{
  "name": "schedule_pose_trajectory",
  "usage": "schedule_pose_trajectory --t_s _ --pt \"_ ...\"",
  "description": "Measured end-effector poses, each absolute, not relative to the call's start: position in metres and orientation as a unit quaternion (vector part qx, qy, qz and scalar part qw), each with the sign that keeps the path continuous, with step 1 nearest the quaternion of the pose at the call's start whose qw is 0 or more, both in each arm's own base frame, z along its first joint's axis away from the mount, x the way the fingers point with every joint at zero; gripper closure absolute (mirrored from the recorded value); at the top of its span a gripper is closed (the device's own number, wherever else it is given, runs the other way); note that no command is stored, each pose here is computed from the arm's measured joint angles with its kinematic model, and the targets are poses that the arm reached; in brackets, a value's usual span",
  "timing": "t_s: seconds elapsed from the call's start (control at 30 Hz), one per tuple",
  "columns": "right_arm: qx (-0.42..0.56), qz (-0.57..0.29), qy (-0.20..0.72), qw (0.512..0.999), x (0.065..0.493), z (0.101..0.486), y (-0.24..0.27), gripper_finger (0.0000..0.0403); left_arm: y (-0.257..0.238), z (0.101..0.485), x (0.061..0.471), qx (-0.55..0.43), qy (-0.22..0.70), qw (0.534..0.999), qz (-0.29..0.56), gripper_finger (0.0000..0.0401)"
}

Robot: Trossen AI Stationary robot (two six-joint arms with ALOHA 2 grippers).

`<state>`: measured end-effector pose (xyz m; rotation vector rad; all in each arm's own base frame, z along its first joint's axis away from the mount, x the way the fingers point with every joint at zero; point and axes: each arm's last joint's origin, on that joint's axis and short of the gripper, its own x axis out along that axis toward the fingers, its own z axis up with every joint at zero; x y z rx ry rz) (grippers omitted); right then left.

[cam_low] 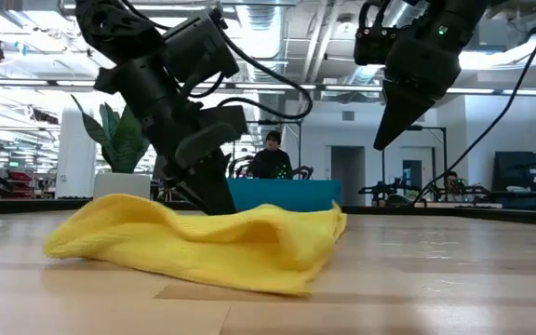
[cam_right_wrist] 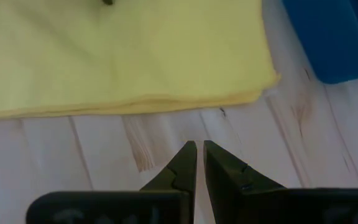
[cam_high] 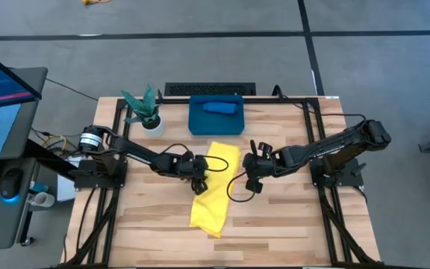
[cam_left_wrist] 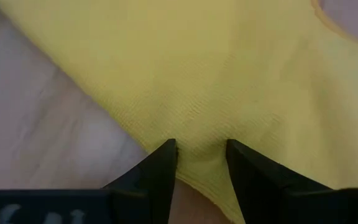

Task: Roll microfiber towels into tight, uniform cylinder then place into a basket
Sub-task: Fold the yellow microfiber towel

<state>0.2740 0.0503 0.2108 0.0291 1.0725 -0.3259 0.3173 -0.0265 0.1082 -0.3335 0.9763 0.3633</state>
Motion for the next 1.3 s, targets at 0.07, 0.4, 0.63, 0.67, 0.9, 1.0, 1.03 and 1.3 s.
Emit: schedule_pose_trajectory --t_s 0.07,0.4,0.63,0.67,0.9,1.0,1.03,1.3 --pt "0.013 -0.155 0.510 0.846 0.274 0.211 0.050 0.0349 -0.033 0.108 0.316 -0.170 0.458 0.851 0.190 0.0262" --pt "0.013 -0.155 0.512 0.845 0.273 0.210 0.050 0.0349 -0.071 0.109 0.312 -0.203 0.450 0.848 0.191 0.0262" --pt "0.008 -0.147 0.511 0.847 0.272 0.210 0.056 0.0349 -0.076 0.126 0.316 -0.128 0.451 0.868 0.165 0.0262" --pt "0.005 -0.142 0.511 0.848 0.272 0.211 0.059 0.0349 -0.078 0.131 0.317 -0.120 0.447 0.872 0.160 0.0262" --pt "-0.008 -0.084 0.480 0.873 0.270 0.211 0.096 0.0349 -0.105 0.148 0.309 -0.042 0.403 0.901 0.152 0.0262" --pt "-0.007 -0.052 0.449 0.892 0.274 0.210 0.117 0.0349 -0.119 0.150 0.305 -0.021 0.389 0.910 0.143 0.0262" --pt "-0.007 -0.042 0.441 0.897 0.275 0.208 0.123 0.0349 -0.122 0.150 0.304 -0.013 0.388 0.911 0.140 0.0262" --pt "-0.041 -0.012 0.407 0.913 0.290 0.179 0.155 0.0349 -0.114 0.135 0.313 -0.004 0.384 0.911 0.148 0.0262"
